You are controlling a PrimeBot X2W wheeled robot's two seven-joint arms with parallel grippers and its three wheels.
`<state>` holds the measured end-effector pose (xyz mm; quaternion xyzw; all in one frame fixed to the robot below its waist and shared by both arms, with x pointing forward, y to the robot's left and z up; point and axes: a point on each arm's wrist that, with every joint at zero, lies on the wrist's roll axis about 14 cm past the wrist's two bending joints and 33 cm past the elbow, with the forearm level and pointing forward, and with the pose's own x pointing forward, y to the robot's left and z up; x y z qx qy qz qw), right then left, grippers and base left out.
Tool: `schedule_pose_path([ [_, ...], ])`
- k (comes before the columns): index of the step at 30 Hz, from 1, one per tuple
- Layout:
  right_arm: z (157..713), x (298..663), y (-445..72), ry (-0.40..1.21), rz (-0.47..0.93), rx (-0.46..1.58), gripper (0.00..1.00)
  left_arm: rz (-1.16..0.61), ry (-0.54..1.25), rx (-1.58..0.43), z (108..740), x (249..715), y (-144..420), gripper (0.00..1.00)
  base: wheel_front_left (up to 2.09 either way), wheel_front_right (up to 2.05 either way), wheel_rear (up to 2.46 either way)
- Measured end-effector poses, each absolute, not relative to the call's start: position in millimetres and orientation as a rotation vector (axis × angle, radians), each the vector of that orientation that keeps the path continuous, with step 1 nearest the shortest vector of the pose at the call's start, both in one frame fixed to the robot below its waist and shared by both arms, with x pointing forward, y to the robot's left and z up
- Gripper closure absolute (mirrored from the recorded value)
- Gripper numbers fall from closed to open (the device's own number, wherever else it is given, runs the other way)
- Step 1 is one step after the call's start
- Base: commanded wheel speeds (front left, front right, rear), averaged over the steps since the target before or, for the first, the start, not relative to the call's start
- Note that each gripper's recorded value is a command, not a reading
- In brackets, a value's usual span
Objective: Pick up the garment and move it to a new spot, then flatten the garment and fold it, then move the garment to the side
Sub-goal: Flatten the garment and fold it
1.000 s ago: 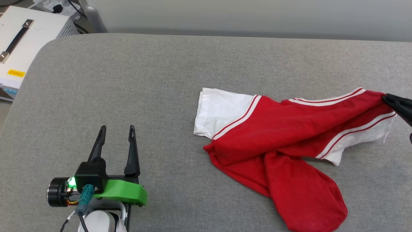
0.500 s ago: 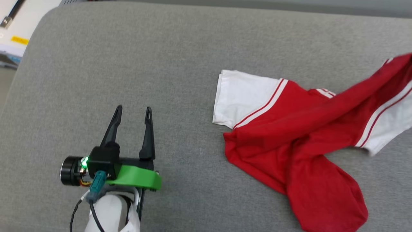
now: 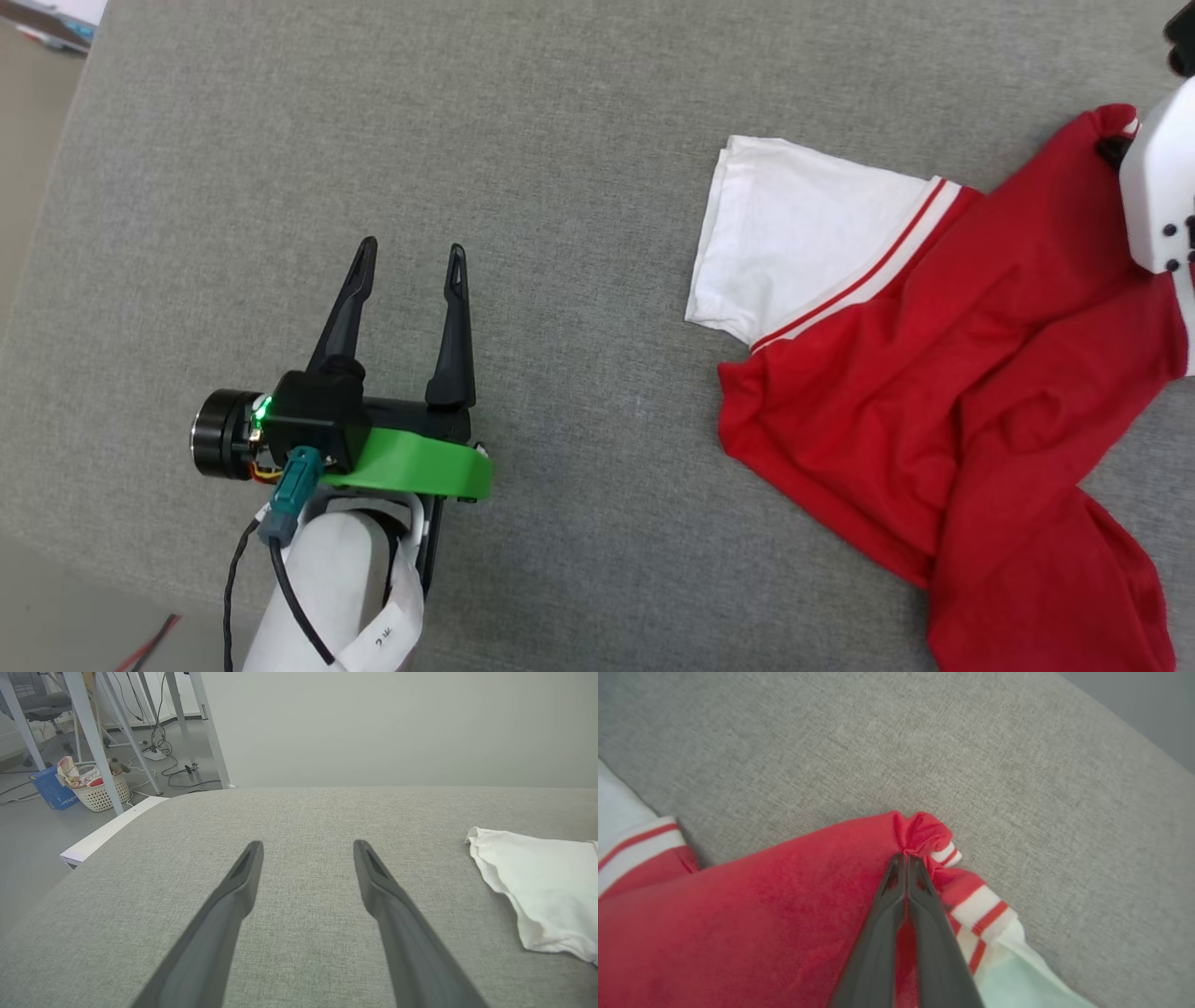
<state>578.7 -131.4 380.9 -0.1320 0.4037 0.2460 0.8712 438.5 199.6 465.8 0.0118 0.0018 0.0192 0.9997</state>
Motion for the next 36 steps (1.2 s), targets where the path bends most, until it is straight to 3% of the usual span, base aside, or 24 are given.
schedule_pose_path([
  [4, 356.1, 581.1, -129.0, 0.906, 0.511, -0.294, 1.00, 0.049, 0.023, 0.031, 459.1, 438.5, 204.2, 0.00, 0.00, 0.00, 0.00],
  [9, 355.5, 589.3, -122.2, 0.862, 0.519, -0.281, 0.98, 0.062, 0.029, 0.035, 457.8, 437.4, 208.6, 0.00, 0.00, 0.00, 0.00],
  [10, 358.9, 591.0, -122.6, 0.836, 0.519, -0.274, 0.24, 0.064, 0.026, 0.036, 459.0, 437.0, 209.4, 0.00, 0.00, 0.00, 0.00],
  [11, 363.0, 591.8, -121.0, 0.808, 0.525, -0.272, 0.00, 0.068, 0.021, 0.036, 461.0, 436.6, 210.4, 0.00, 0.00, 0.00, 0.00],
  [18, 411.3, 584.4, -118.5, 0.519, 0.561, -0.223, 0.00, 0.072, -0.044, 0.045, 486.2, 434.8, 221.0, 0.00, 0.00, 0.00, 0.00],
  [25, 477.0, 568.6, -149.0, 0.192, 0.480, -0.129, 0.00, -0.032, -0.111, 0.080, 511.4, 448.3, 214.3, 0.00, 0.00, 0.00, 0.00],
  [36, 506.7, 497.8, -197.6, 0.009, 0.282, -0.040, 0.00, -0.316, -0.066, 0.077, 548.6, 506.7, 150.4, 0.00, 0.00, 0.00, 0.00],
])
